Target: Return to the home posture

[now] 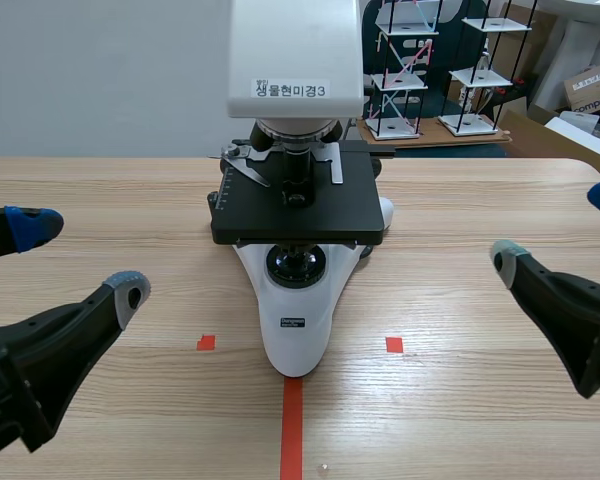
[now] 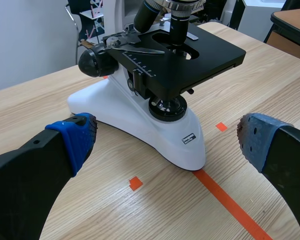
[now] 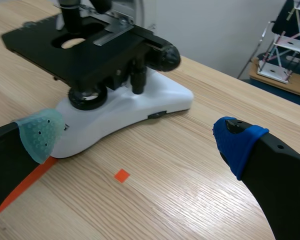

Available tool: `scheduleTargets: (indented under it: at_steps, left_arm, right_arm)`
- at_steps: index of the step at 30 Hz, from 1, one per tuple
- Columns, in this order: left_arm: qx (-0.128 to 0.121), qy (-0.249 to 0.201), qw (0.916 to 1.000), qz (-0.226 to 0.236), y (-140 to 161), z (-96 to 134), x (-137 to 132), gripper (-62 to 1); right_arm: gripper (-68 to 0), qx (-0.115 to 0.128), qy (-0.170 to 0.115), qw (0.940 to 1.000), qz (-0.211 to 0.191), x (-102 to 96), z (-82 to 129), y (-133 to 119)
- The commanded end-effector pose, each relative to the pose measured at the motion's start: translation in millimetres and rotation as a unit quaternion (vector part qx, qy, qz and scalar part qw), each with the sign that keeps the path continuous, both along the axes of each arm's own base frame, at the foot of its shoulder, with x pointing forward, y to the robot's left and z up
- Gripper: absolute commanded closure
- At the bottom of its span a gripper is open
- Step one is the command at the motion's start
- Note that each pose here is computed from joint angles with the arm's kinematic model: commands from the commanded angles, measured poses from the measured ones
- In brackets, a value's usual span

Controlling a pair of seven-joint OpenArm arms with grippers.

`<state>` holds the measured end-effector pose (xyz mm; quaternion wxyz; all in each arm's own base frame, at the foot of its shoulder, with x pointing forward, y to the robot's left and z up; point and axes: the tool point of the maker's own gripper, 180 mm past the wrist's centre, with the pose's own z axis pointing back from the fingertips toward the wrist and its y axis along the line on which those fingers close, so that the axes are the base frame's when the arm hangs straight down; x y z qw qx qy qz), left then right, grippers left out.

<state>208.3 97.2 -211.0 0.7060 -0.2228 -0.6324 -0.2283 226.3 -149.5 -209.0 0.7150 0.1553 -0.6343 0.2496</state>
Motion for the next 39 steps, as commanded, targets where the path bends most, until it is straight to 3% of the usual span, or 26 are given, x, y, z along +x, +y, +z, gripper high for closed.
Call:
scheduleTargets:
  at_steps: [1, 16, 27, 39]
  left_arm:
    - [-0.012, -0.015, 0.9998, -0.001, -2.6, 10.9, 0.2, -59.4]
    - [-0.012, -0.015, 0.9998, -0.001, -2.6, 10.9, 0.2, -59.4]
    - [-0.012, -0.015, 0.9998, -0.001, -2.6, 10.9, 0.2, -59.4]
    - [-0.012, -0.015, 0.9998, -0.001, -2.6, 10.9, 0.2, -59.4]
  right_arm:
    - [-67.9, 0.004, -0.018, 0.9998, 0.007, 3.1, 11.4, 2.4]
    - [-67.9, -0.005, -0.005, 0.9998, 0.021, -6.3, 4.0, 7.4]
    - [-67.9, -0.036, -0.01, 0.9983, 0.044, -12.2, -3.8, 15.3]
    - [-67.9, -0.036, -0.01, 0.9984, 0.044, -12.2, -3.9, 15.2]
